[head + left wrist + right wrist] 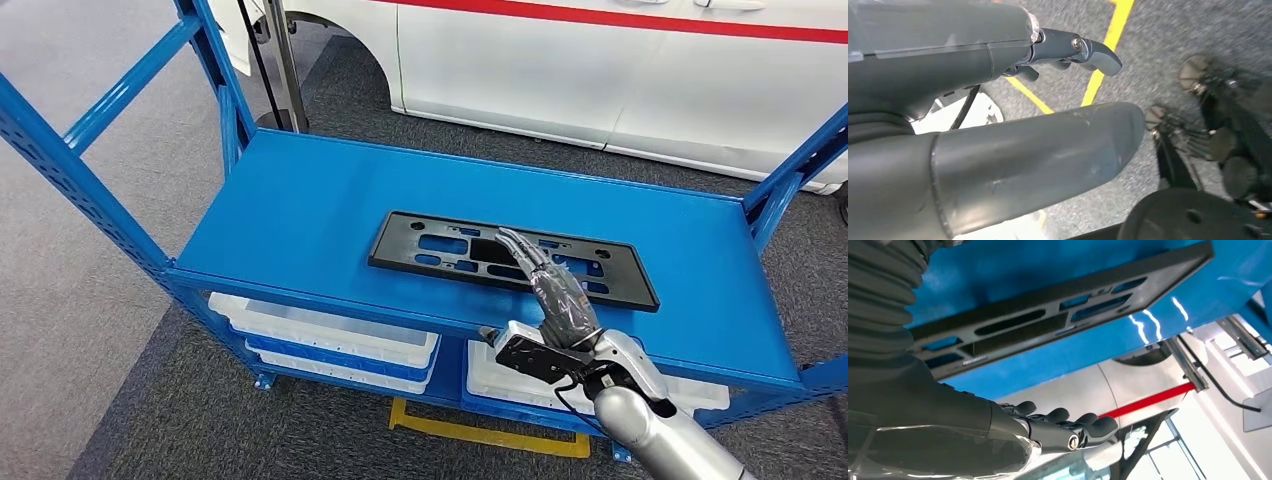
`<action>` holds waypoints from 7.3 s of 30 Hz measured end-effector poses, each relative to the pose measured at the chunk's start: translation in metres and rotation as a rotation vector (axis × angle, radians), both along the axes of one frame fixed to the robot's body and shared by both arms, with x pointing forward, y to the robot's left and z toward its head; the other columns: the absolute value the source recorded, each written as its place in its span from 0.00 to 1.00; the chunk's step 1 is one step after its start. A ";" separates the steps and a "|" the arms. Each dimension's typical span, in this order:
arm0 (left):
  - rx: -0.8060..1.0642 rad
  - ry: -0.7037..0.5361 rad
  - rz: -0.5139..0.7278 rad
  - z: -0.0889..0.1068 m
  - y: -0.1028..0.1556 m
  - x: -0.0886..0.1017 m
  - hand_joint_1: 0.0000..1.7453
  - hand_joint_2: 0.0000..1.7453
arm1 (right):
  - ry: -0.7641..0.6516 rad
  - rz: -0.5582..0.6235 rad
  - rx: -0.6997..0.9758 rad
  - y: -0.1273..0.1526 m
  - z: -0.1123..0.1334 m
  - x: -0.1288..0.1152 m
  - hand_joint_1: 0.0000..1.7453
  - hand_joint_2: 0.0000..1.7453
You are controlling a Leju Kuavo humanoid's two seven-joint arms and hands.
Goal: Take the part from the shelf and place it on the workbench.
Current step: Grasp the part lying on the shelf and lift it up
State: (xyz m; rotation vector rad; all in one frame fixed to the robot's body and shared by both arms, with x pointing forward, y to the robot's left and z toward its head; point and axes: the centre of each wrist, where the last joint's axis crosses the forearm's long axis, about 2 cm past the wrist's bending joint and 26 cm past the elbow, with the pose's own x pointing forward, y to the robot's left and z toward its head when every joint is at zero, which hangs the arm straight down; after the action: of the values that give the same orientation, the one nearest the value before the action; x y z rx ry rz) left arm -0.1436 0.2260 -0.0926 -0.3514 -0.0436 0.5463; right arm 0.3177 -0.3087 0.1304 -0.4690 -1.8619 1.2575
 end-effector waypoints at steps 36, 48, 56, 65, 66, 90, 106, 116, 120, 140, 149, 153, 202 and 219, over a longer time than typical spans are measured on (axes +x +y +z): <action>-0.025 0.000 0.027 0.000 -0.006 0.003 0.00 0.00 | 0.072 0.102 -0.231 0.070 -0.018 0.045 0.00 1.00; -0.027 -0.001 0.030 0.000 -0.006 0.003 0.00 0.00 | 0.088 0.117 -0.261 0.079 -0.023 0.047 0.00 1.00; -0.031 -0.004 0.024 0.000 -0.006 0.003 0.00 0.00 | 0.051 0.105 -0.299 0.082 -0.026 0.048 0.00 1.00; -0.035 -0.002 0.020 0.000 -0.005 0.003 0.00 0.00 | -0.054 0.029 -0.368 0.086 -0.034 0.052 0.00 1.00; -0.036 -0.003 0.020 0.000 -0.004 0.003 0.00 0.00 | -0.061 0.020 -0.379 0.086 -0.035 0.052 0.00 1.00; -0.019 0.014 0.019 -0.001 0.007 0.000 0.00 0.00 | -0.164 -0.170 -0.581 0.063 -0.041 0.065 0.43 1.00; -0.020 0.014 0.023 0.000 0.008 -0.001 0.00 0.00 | -0.161 -0.164 -0.605 0.061 -0.038 0.065 0.99 1.00; -0.019 0.015 0.021 0.000 0.008 -0.002 0.00 0.00 | -0.165 -0.137 -0.594 0.066 -0.035 0.063 1.00 1.00; -0.018 0.016 0.024 0.000 0.008 -0.002 0.00 0.00 | -0.166 -0.126 -0.586 0.069 -0.034 0.061 0.99 1.00; -0.022 0.012 0.009 0.000 0.014 -0.004 0.00 1.00 | -0.164 -0.112 -0.573 0.071 -0.033 0.057 0.96 1.00; -0.020 0.009 0.009 0.000 0.020 -0.005 0.00 1.00 | -0.117 -0.118 -0.602 0.069 -0.036 0.056 0.00 1.00; -0.025 0.005 0.006 -0.001 0.023 -0.005 0.00 1.00 | -0.098 -0.139 -0.647 0.064 -0.038 0.058 0.00 1.00; -0.016 0.007 0.013 -0.001 0.029 -0.007 0.00 1.00 | -0.079 -0.247 -0.859 0.061 -0.039 0.065 0.96 1.00; -0.020 -0.001 0.014 -0.001 0.033 -0.008 0.00 1.00 | -0.055 -0.233 -0.852 0.064 -0.038 0.065 0.98 1.00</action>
State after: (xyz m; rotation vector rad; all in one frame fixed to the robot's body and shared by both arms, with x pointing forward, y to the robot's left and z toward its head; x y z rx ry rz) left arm -0.1513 0.2585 -0.0931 -0.3715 -0.0418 0.5605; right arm 0.3822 -0.2450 0.0928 -1.1353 -1.1831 1.8428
